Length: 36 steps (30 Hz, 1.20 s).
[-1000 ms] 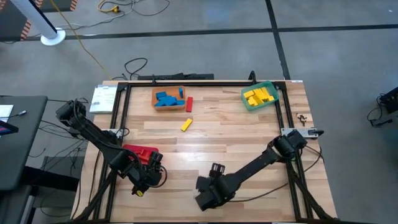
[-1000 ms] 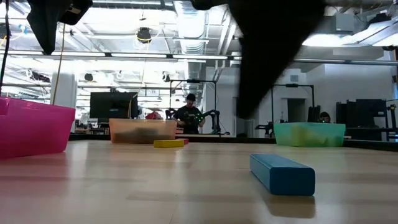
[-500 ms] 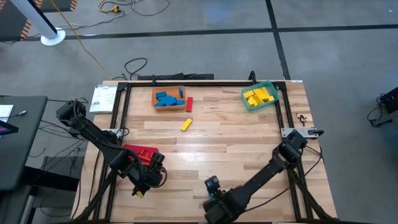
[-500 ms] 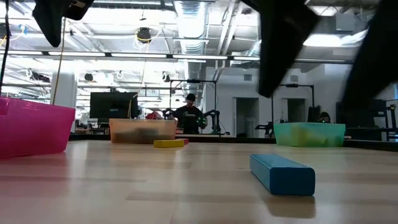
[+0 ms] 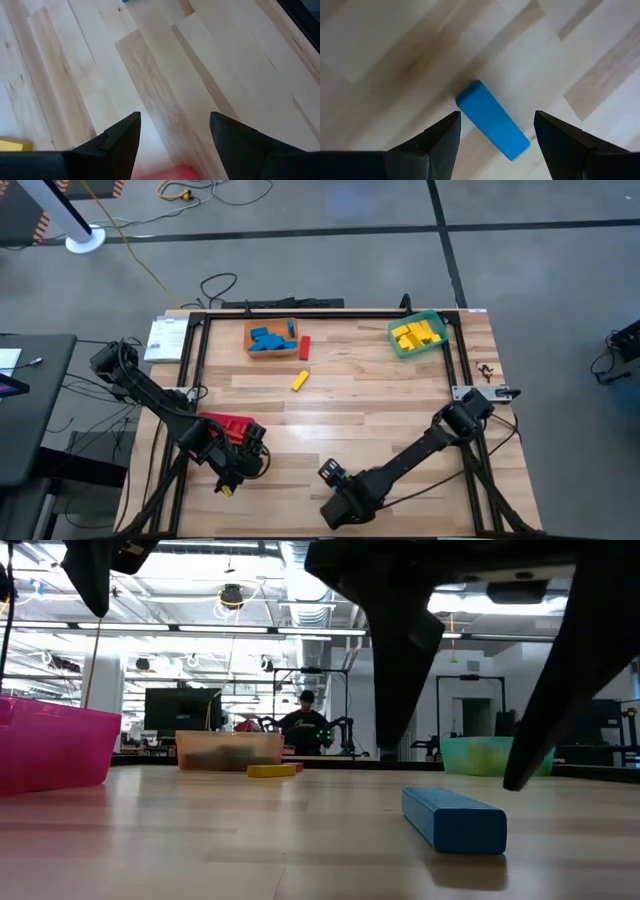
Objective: Sort blocks
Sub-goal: Put the blue block into the orange bin
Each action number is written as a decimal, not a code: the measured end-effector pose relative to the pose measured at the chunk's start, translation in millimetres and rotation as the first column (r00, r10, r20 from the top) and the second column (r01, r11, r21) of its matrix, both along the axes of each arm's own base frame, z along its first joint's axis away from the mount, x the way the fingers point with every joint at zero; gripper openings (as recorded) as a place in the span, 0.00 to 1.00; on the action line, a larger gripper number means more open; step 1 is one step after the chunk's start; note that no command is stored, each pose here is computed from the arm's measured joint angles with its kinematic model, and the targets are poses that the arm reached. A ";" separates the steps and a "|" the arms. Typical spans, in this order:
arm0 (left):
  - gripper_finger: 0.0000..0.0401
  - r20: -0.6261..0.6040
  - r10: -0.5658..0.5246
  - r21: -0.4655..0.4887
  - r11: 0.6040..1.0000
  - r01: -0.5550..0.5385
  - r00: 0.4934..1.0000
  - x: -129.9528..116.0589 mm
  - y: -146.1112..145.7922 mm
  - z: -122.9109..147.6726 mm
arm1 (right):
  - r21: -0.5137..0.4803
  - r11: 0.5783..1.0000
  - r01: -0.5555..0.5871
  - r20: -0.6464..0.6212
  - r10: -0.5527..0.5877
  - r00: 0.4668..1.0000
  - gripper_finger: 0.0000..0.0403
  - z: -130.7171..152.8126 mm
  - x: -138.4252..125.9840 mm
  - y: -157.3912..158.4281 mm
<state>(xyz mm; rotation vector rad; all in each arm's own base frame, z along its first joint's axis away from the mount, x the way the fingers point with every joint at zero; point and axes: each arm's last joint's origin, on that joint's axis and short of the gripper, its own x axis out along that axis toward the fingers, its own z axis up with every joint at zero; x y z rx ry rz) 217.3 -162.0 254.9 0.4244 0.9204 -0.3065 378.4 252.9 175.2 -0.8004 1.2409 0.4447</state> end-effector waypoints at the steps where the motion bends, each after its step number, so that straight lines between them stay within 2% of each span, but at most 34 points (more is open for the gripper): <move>1: 0.58 0.000 0.000 0.000 1.000 0.000 1.000 0.0 0.0 0.0 | -0.003 1.000 -0.017 -0.007 0.017 1.000 0.67 -0.2 0.5 -1.1; 4: 0.58 0.000 0.000 0.000 1.000 0.000 1.000 0.0 0.0 0.0 | -0.007 0.999 -0.048 -0.009 0.048 0.999 0.67 0.6 4.3 -6.1; 14: 0.58 0.000 0.000 0.000 1.000 0.000 1.000 0.0 0.0 0.0 | 0.073 0.995 -0.074 -0.060 0.078 0.995 0.67 -0.1 13.8 -20.2; 21: 0.58 0.001 0.000 -0.001 1.000 0.000 1.000 0.1 -0.1 0.1 | 0.078 0.995 -0.063 -0.139 0.073 0.988 0.67 -23.9 6.4 -29.2; 26: 0.58 0.002 -0.003 0.001 1.000 0.003 1.000 0.4 0.1 0.1 | 0.077 0.995 -0.064 -0.135 0.074 0.988 0.66 -27.7 4.9 -29.4; 29: 0.58 0.006 -0.003 0.002 1.000 0.003 1.000 1.5 1.1 0.3 | 0.071 0.996 -0.052 -0.136 0.061 0.989 0.60 -27.7 4.5 -29.7; 36: 0.58 0.011 0.009 0.000 1.000 -0.009 1.000 4.3 4.0 0.7 | 0.063 0.998 0.020 -0.178 -0.008 0.984 0.40 -28.4 0.4 -31.8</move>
